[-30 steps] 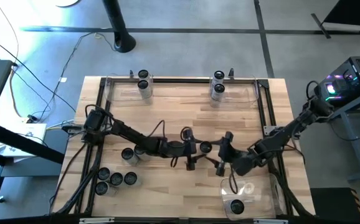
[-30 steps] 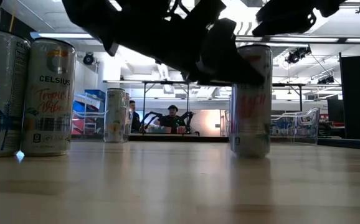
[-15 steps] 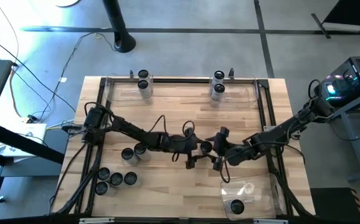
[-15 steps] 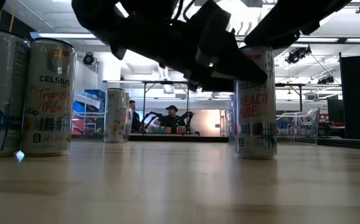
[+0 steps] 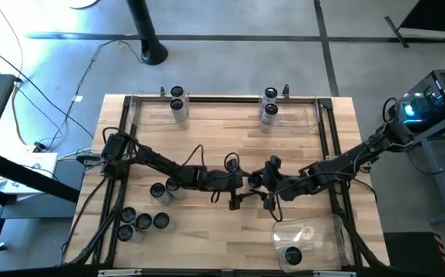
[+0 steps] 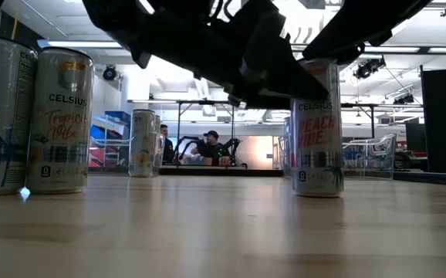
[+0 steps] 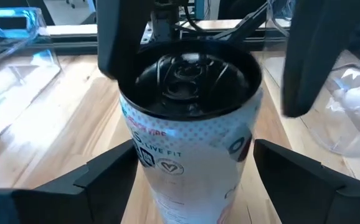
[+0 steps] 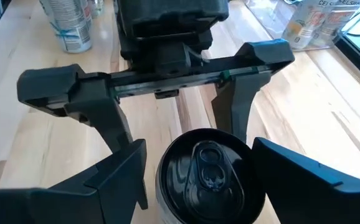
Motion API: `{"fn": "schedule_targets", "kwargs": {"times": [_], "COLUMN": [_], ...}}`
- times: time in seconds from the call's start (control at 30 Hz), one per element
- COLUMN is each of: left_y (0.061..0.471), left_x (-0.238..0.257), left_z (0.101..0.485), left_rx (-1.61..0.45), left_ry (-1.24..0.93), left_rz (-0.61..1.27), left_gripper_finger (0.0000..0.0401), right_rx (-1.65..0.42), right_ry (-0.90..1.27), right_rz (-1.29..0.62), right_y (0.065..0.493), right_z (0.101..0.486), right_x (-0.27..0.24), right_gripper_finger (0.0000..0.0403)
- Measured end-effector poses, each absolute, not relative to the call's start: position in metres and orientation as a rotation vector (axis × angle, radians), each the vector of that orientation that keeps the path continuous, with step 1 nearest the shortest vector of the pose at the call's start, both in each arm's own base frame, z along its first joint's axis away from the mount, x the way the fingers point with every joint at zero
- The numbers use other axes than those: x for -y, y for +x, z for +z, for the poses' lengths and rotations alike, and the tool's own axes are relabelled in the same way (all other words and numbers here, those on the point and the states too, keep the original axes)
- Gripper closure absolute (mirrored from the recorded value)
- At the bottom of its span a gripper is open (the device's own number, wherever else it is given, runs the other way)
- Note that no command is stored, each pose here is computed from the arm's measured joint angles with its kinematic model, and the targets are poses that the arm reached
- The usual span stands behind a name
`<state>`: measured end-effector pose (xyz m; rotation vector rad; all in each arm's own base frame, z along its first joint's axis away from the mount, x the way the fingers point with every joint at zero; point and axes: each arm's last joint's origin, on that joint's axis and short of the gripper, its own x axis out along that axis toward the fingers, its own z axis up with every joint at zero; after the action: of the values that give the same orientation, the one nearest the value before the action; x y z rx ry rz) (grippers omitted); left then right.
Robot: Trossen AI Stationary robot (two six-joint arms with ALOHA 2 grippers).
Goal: Sort soda cans
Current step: Put the white-pink soda can into the bottom right transparent bin
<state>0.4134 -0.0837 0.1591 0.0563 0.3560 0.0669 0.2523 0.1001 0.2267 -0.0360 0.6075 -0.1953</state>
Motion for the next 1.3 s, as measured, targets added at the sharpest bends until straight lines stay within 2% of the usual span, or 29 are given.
{"fn": "schedule_targets", "kwargs": {"times": [0.27, 0.5, 0.7, 0.93, 1.3], "left_y": [0.413, 0.412, 0.412, 0.412, 0.411], "left_x": [0.087, 0.089, 0.091, 0.092, 0.092], "left_z": [0.159, 0.159, 0.159, 0.16, 0.159], "left_rx": [-0.357, -0.359, -0.357, -0.353, -0.363], "left_ry": [0.061, 0.091, 0.09, 0.098, 0.099], "left_rz": [0.058, 0.049, 0.046, 0.041, 0.044], "left_gripper_finger": [0.0091, 0.0091, 0.0091, 0.0091, 0.0091], "right_rx": [-0.566, -0.546, -0.581, -0.599, -0.591], "right_ry": [-0.067, -0.038, 0.022, -0.002, -0.044], "right_rz": [-0.164, -0.233, -0.206, -0.19, -0.156], "right_y": [0.251, 0.251, 0.258, 0.262, 0.25], "right_z": [0.232, 0.233, 0.225, 0.218, 0.235], "right_x": [-0.107, -0.104, -0.104, -0.107, -0.109], "right_gripper_finger": [0.0114, 0.0114, 0.0114, 0.0114, 0.0114]}}
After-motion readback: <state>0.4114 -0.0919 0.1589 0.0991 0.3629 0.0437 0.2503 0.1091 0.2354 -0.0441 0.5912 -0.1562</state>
